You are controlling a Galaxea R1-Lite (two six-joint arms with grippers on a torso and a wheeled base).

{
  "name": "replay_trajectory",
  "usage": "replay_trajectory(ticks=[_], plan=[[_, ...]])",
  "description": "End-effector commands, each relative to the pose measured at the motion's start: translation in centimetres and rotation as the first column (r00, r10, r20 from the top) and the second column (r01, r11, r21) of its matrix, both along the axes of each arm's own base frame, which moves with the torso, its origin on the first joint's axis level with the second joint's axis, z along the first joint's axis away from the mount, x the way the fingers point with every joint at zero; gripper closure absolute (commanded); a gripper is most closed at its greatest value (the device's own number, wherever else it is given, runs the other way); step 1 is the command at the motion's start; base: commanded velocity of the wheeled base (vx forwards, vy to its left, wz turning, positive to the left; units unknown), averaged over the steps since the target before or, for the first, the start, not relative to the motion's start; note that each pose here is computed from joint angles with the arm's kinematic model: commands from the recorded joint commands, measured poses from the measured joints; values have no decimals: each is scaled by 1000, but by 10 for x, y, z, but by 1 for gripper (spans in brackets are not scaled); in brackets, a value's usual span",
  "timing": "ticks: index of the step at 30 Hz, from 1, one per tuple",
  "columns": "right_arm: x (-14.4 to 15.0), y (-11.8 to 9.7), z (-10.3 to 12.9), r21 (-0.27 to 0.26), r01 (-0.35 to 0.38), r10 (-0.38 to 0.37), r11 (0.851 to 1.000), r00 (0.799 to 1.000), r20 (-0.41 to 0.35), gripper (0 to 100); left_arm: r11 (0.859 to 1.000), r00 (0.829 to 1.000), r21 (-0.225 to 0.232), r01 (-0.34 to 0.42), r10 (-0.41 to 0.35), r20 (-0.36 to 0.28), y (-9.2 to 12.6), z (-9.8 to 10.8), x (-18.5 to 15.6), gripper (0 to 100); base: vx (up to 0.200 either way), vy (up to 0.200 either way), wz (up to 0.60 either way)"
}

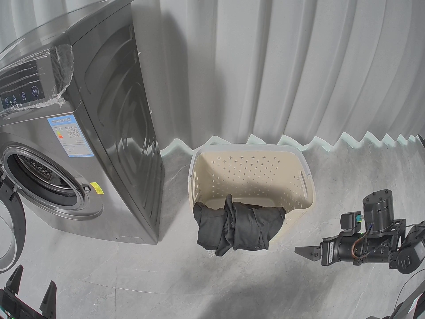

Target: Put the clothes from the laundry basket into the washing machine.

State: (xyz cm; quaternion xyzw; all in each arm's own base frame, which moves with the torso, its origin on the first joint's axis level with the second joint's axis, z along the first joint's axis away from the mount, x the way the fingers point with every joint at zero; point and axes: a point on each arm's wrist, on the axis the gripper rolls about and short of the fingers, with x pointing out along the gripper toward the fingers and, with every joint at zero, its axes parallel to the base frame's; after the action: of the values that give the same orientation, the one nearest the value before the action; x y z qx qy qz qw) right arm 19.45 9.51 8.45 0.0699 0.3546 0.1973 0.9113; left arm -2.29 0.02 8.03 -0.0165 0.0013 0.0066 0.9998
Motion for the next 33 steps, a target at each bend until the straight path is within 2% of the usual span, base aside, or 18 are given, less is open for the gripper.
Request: replay_trajectory(ticks=[1, 10, 16, 21, 26, 29, 33], plan=[[8, 10, -21, -28, -22, 21, 999, 998, -63, 0, 1000, 1000, -1, 1, -1, 0, 0, -5, 0, 0, 0, 0, 0], [16, 24, -30, -29, -57, 54, 998, 996, -71, 0, 1000, 1000, -1, 1, -1, 0, 0, -5, 0, 0, 0, 0, 0], [29, 38, -40, -54, -13, 9, 998, 997, -75, 0, 1000, 1000, -1, 1, -1, 0, 0, -5, 0, 0, 0, 0, 0], [40, 50, -44, -41, -13, 10, 999, 997, -74, 0, 1000, 1000, -1, 1, -1, 0, 0, -5, 0, 0, 0, 0, 0], [52, 58, -56, -60, -6, 0, 998, 996, -86, 0, 1000, 1000, -1, 1, -1, 0, 0, -5, 0, 0, 0, 0, 0], [60, 62, -65, -71, 9, -15, 997, 997, -73, 0, 1000, 1000, -1, 1, -1, 0, 0, -5, 0, 0, 0, 0, 0], [72, 68, -75, -61, 18, -20, 998, 999, -42, 0, 1000, 1000, -2, 1, -1, 0, 0, -5, 0, 0, 0, 0, 0]])
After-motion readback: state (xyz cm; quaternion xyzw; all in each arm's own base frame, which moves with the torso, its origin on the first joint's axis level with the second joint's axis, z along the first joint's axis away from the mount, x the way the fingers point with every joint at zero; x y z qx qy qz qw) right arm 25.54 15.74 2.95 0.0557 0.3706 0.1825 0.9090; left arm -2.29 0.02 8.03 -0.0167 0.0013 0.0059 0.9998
